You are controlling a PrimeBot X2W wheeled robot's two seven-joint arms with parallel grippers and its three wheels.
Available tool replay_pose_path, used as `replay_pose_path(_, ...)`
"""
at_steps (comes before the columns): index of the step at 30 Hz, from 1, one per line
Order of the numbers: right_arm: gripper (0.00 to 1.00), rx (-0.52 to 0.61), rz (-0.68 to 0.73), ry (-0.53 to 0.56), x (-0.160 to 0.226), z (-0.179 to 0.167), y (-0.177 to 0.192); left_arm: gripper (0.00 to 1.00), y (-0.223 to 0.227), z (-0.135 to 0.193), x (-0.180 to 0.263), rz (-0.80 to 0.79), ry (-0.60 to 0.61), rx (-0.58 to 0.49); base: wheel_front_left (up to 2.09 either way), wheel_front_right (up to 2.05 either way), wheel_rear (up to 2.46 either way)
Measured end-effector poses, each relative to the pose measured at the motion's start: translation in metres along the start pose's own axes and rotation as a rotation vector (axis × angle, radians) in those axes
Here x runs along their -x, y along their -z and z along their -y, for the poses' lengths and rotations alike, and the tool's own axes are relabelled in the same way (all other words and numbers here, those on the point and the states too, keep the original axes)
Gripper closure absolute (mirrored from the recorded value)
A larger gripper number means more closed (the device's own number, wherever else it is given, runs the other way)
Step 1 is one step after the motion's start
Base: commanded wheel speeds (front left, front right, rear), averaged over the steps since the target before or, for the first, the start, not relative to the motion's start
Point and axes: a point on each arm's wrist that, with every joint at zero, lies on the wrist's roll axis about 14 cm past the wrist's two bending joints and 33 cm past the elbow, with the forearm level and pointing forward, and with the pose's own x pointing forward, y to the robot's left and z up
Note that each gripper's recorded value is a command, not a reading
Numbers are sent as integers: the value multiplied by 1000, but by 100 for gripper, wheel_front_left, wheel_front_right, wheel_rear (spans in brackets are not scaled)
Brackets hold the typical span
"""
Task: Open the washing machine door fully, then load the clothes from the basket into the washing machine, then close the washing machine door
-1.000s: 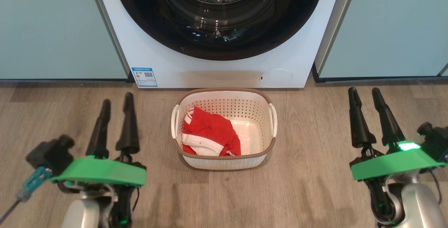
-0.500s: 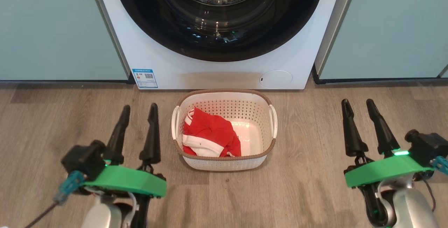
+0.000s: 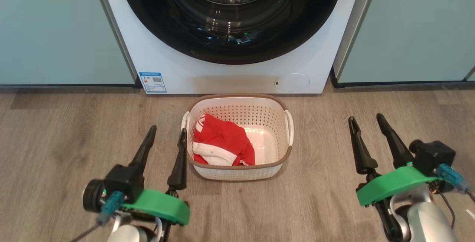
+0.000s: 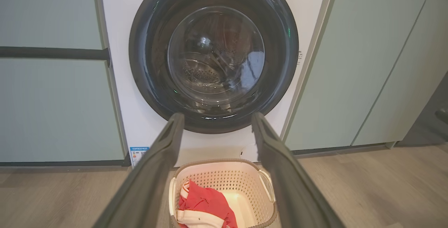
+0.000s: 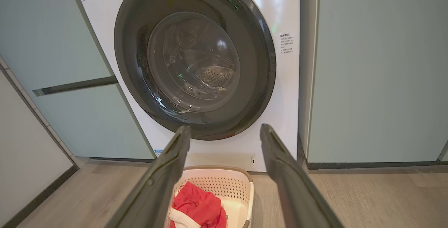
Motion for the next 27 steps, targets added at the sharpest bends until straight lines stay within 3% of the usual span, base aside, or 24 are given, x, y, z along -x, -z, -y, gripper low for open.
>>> replay_pose_path(11, 0, 111, -32, -5, 2, 1, 7, 0, 18, -1, 4, -35, -10, -111, 0, 0, 0)
replay_pose_path(27, 0, 139, -80, 21, 6, 11, 20, 0, 39, -14, 11, -97, -52, -120, 0, 0, 0)
